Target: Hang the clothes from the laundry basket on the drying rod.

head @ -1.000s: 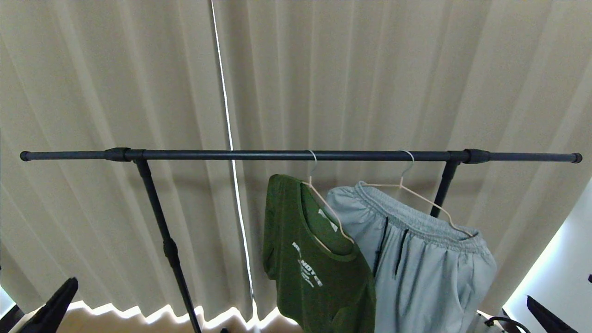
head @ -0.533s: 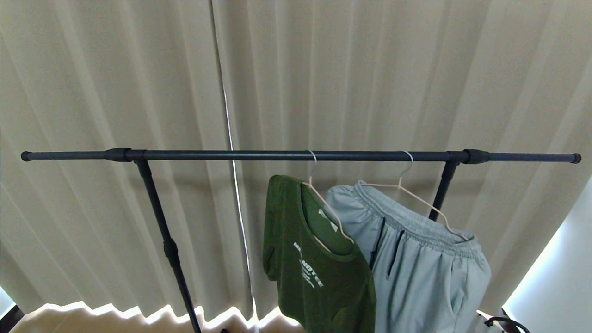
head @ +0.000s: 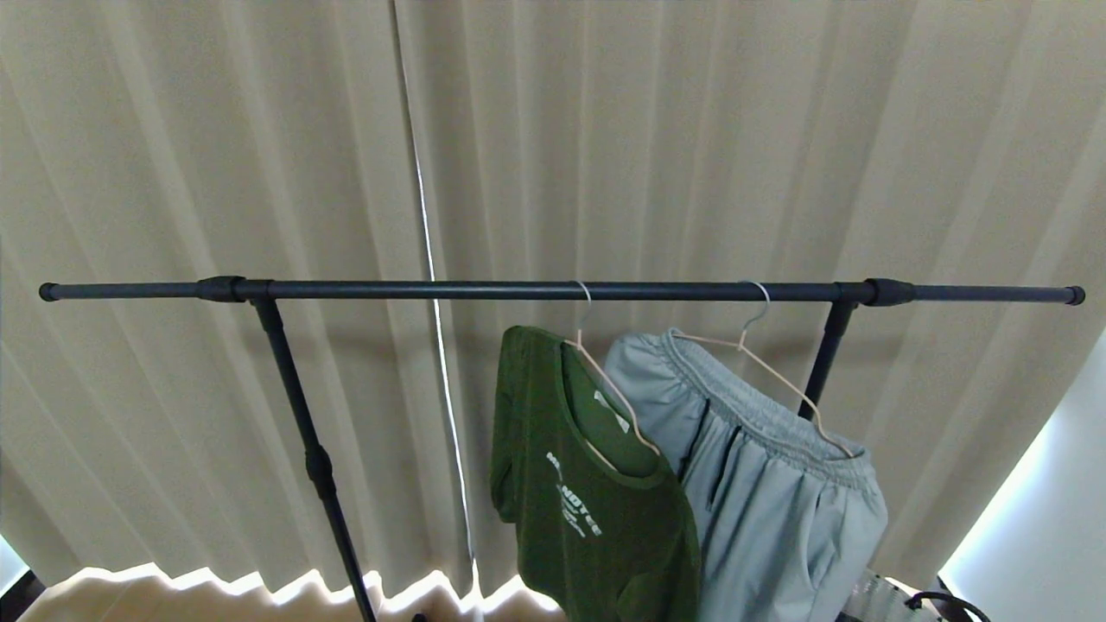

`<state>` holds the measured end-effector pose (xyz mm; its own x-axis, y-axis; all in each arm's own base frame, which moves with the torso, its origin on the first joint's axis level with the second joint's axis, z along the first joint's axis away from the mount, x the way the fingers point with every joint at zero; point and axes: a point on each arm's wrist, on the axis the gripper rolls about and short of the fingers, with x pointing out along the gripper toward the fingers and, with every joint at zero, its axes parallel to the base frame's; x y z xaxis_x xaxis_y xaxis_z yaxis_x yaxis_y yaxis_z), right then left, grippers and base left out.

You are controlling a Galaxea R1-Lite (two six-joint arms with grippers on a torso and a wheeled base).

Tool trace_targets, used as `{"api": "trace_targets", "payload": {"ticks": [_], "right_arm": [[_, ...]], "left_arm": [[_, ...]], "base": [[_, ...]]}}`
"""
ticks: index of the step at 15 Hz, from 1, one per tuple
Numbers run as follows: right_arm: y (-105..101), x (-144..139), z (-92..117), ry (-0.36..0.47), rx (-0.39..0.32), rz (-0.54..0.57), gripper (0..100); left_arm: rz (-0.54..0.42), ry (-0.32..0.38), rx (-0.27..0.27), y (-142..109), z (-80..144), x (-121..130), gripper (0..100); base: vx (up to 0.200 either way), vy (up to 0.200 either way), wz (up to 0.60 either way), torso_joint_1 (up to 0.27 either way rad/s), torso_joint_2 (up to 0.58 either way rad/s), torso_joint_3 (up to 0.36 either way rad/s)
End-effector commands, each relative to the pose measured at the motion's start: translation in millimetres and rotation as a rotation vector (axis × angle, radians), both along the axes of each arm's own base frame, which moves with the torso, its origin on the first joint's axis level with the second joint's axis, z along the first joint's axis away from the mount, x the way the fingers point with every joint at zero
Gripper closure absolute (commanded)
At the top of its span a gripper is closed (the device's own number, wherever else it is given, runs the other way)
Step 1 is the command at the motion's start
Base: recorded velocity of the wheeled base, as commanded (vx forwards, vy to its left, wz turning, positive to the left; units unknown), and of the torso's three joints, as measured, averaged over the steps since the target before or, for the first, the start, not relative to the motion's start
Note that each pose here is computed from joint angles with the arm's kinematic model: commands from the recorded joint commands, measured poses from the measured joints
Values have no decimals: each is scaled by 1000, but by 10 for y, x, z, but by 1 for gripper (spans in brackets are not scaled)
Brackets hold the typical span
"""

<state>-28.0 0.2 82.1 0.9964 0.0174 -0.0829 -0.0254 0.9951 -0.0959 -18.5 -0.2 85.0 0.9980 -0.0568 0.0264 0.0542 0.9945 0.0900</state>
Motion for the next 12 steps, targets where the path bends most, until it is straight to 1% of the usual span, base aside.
{"api": "trace_targets", "payload": {"ticks": [1, 2, 5, 7, 8, 10, 11, 12], "right_arm": [[1, 5, -46, -9, 1, -1, 0], [4, 6, -46, -12, 2, 10, 0], [9, 6, -46, -12, 11, 32, 0], [9, 8, -52, -9, 49, 28, 0], [8, 8, -52, -9, 77, 21, 0], [6, 9, -51, -10, 81, 15, 0], [1, 9, -51, -11, 82, -7, 0], [-9, 9, -51, -13, 79, -53, 0]], "left_arm": [[37, -53, -8, -4, -10, -44, 0], [56, -53, -26, 1, -10, -44, 0], [52, -53, -30, 0, -10, -44, 0], [52, -55, -53, 1, -9, -46, 0], [48, -57, -81, 1, -8, -47, 0], [51, -59, -79, 1, -6, -47, 0], [49, -59, -81, 2, -6, -47, 0], [51, -59, -81, 1, -6, -47, 0]], "base": [[0, 0, 0, 0, 0, 0], [0, 0, 0, 0, 0, 0], [0, 0, 0, 0, 0, 0], [0, 0, 0, 0, 0, 0], [0, 0, 0, 0, 0, 0], [0, 0, 0, 0, 0, 0], [0, 0, 0, 0, 0, 0], [0, 0, 0, 0, 0, 0]]}}
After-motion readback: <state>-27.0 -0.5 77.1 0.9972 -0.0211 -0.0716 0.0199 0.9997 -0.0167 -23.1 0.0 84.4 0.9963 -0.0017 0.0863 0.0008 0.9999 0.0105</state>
